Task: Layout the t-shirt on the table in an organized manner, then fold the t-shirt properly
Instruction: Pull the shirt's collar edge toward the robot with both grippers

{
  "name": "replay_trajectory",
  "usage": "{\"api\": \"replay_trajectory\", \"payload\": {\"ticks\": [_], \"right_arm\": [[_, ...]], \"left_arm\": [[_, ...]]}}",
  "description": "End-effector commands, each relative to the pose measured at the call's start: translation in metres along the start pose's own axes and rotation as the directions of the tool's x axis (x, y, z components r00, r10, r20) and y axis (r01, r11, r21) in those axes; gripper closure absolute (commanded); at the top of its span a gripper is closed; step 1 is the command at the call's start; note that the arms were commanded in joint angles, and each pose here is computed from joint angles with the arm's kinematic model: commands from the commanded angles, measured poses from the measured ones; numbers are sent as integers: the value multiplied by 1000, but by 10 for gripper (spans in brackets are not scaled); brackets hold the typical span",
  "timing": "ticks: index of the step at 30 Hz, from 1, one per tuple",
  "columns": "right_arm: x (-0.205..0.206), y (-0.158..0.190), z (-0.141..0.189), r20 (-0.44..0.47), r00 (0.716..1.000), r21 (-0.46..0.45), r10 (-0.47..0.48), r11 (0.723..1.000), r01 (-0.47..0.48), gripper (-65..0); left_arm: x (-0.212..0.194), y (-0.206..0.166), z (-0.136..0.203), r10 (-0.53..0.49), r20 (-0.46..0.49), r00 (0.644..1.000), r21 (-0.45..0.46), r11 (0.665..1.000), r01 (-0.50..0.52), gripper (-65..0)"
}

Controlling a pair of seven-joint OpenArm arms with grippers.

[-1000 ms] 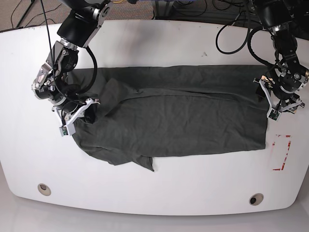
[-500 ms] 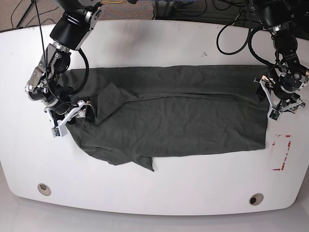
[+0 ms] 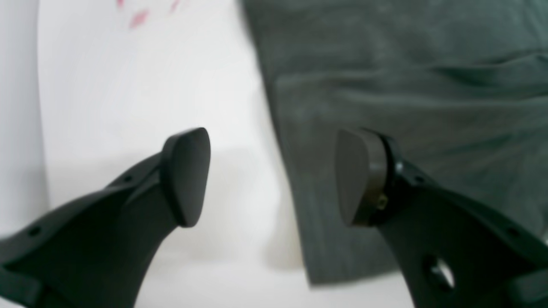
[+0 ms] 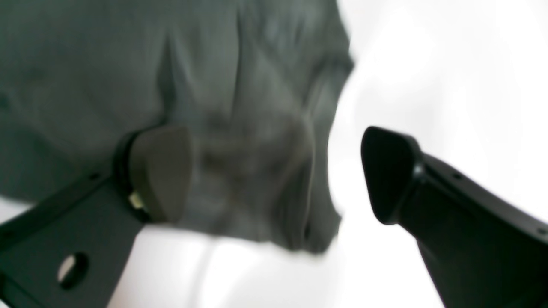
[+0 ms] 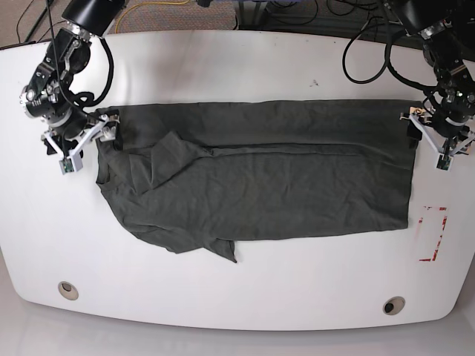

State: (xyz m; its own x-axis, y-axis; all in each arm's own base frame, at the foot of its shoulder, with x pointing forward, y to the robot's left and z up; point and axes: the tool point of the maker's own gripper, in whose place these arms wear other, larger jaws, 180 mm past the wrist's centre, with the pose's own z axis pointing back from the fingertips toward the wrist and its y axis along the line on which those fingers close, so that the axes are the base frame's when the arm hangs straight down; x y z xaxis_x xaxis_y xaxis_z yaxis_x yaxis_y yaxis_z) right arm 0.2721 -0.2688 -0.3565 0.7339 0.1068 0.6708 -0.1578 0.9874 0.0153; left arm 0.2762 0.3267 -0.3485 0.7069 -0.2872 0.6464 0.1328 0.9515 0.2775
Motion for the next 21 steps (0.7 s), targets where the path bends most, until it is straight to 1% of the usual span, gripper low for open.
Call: {"api": "replay_trajectory", "payload": {"ticks": [1,6,12,18,21], "right_arm": [[3,-7,8,29,1000,-20,6,1000,-5,-553],[-20,-7,6,25,999,-6,-29,1000,29,-549],[-45,-8,-6,-1,995,18,-101,995,101,-549],[-56,-7,-15,8,989,37,-148,988,148,-547],[-58,-7,-19,13,986,44,-166,985,166,-536]], "left_arm": [[12,8,7,13,58,998,11,1000,-13,-417],[-2,12,15,63,58,996,6,998,-63,-417],[-13,17,22,110,62,992,6,994,-110,-417],[-16,21,25,125,64,990,16,992,-126,-417],[-16,21,25,125,64,990,16,992,-126,-417]]}}
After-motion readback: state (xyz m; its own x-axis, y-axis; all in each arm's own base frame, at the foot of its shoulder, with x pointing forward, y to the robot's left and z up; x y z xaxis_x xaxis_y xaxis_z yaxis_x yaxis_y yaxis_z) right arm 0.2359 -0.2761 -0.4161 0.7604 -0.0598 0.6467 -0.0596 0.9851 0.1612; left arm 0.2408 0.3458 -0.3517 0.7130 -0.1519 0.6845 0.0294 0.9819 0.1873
